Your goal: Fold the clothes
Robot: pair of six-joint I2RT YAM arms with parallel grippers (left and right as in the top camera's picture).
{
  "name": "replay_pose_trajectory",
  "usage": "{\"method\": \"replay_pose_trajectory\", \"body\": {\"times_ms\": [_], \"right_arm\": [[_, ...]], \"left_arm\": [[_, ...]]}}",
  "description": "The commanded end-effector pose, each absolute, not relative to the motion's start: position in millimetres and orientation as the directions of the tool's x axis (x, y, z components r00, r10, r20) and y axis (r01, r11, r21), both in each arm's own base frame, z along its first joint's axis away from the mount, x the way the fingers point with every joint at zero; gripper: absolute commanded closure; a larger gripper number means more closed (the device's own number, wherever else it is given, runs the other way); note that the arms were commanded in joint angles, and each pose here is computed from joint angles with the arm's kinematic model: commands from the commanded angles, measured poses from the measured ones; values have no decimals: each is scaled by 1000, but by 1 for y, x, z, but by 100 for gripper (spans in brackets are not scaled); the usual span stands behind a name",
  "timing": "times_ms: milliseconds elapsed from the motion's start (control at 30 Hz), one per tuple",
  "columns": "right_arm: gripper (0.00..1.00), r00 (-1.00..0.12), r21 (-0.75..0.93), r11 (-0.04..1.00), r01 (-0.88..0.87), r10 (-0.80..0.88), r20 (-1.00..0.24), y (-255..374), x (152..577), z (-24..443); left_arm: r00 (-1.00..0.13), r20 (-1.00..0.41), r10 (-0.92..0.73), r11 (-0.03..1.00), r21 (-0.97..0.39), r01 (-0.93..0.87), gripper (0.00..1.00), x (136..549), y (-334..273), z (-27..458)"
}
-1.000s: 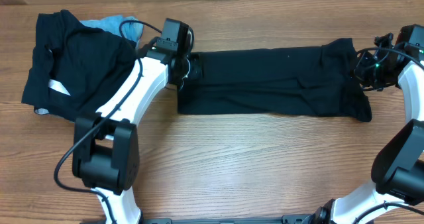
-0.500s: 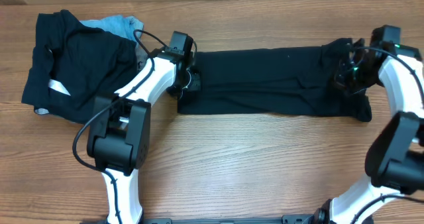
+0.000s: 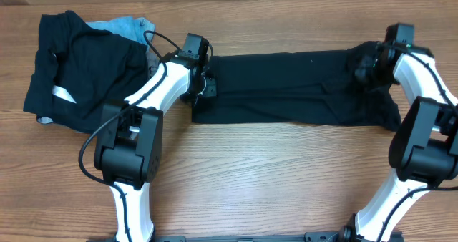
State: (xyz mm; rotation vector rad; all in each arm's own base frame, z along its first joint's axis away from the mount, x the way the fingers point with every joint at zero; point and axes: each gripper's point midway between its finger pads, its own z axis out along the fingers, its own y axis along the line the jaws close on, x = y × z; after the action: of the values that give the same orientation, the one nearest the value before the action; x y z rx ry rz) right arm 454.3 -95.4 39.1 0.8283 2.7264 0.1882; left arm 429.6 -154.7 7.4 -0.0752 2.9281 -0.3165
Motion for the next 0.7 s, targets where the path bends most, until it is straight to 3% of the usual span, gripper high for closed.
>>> {"method": "replay_pose_trajectory", "body": {"times_ms": [0, 100, 133, 167, 200, 267, 400, 667], "right_arm": [[96, -737, 229, 792, 565, 610, -292, -115, 475, 89], [96, -760, 210, 797, 566, 603, -241, -114, 462, 120], [86, -780, 193, 807, 559, 590, -210, -113, 453, 123], [62, -793, 179, 809, 560, 586, -167, -111, 442, 121], [56, -812, 168, 814, 557, 575, -98, -106, 425, 116], [56, -820, 146, 810, 569, 572, 22, -100, 397, 103], [57, -820, 169, 803, 572, 565, 94, -88, 383, 80], [58, -826, 221, 802, 555, 562, 36, -86, 397, 46]], "left_arm": [[-976, -208, -56, 984, -176, -19, 96, 435, -147, 7], [-977, -205, -56, 984, -176, -20, 96, 435, -147, 7], [-977, -205, -56, 984, -176, -20, 96, 435, -147, 7], [-977, -205, -56, 984, -176, -20, 96, 435, -147, 7], [-977, -206, -56, 984, -176, -19, 96, 435, -147, 7], [-977, -206, -57, 984, -176, -20, 96, 435, -147, 7], [-977, -207, -57, 984, -177, -20, 96, 435, -147, 7], [-976, -209, -56, 984, -177, -19, 96, 436, -147, 8]]}}
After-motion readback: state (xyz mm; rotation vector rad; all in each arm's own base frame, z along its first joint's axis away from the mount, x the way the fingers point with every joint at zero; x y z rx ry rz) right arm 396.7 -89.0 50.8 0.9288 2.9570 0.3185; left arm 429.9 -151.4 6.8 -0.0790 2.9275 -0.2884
